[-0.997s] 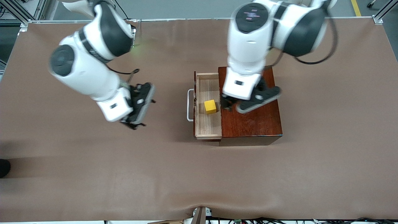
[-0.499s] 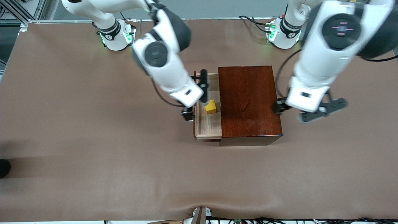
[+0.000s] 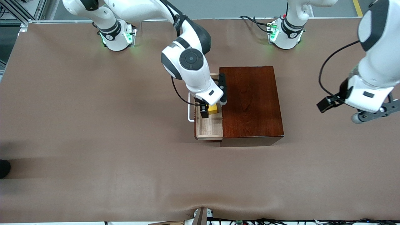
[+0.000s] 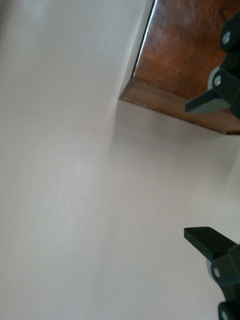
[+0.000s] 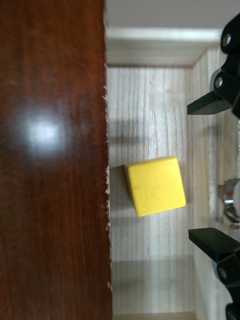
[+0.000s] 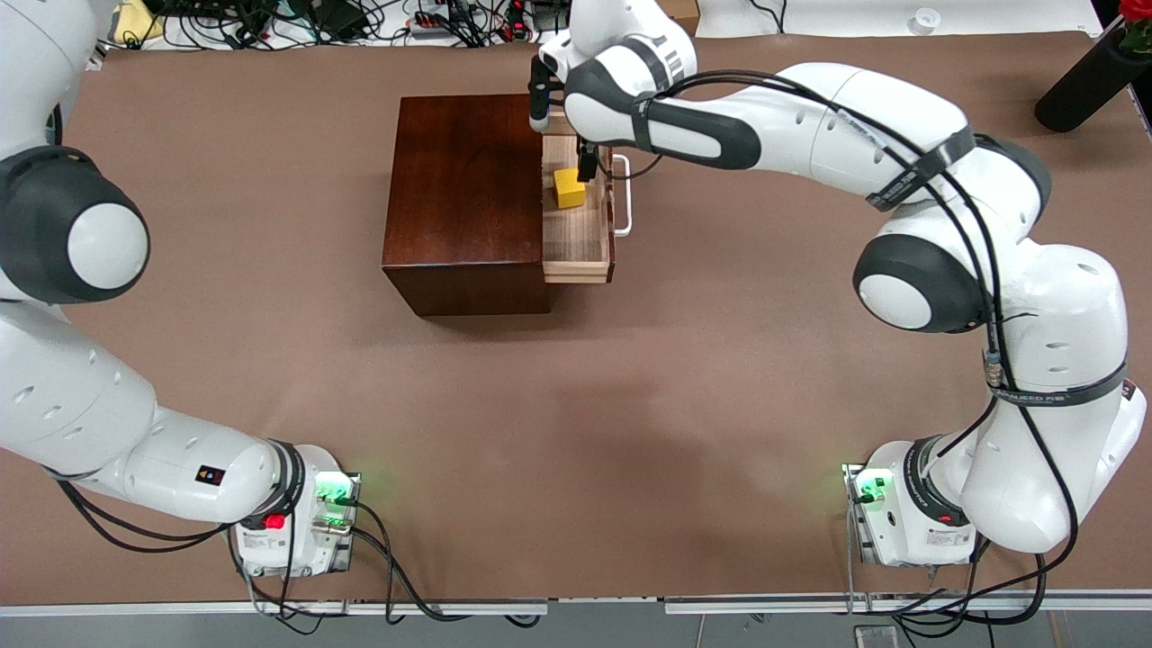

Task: Open drawer, take yellow block, close drawer
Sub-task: 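Lower the right gripper into the drawer and grasp the yellow cube, then lift the yellow cube out with the right gripper and carry it aside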

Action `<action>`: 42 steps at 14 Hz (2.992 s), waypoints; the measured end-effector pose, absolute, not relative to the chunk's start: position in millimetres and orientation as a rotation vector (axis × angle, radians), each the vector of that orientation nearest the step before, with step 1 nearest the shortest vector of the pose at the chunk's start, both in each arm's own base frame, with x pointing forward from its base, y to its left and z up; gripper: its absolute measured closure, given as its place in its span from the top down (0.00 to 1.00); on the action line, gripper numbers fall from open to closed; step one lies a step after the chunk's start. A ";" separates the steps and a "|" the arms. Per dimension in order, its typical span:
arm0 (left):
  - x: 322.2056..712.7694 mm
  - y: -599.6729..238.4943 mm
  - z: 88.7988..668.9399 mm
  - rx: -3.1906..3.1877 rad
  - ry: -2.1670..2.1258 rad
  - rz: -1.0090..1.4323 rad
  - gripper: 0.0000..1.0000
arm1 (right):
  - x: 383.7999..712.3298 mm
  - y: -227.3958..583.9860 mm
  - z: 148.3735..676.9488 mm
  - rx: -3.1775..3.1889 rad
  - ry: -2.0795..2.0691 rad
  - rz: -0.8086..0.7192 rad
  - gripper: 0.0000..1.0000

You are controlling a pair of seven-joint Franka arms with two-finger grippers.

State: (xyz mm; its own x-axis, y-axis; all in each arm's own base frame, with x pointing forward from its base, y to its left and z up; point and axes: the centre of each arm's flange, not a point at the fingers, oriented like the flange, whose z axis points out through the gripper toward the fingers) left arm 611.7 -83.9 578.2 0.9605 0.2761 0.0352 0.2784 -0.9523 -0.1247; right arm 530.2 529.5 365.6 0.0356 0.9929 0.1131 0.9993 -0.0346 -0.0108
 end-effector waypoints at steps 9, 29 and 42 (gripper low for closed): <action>591.2 -36.7 602.4 -3.005 -0.352 -0.041 1.00 | 515.3 554.2 327.0 -2.178 -2.131 -0.118 1.00; 567.9 -25.0 622.1 -3.053 -0.236 0.016 1.00 | 513.5 519.1 458.6 -2.143 -2.201 -0.145 0.56; 551.2 -57.7 619.8 -3.124 -0.132 0.122 1.00 | 664.9 191.5 434.9 -2.732 -1.516 -0.034 0.56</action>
State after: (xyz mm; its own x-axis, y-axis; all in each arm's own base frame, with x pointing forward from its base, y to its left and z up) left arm 551.2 -57.7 619.8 0.9934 0.0850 -0.0773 0.0840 -0.9963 -0.0161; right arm 664.9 191.5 434.9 0.5289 0.8482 0.0275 0.8486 -0.5290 -0.0046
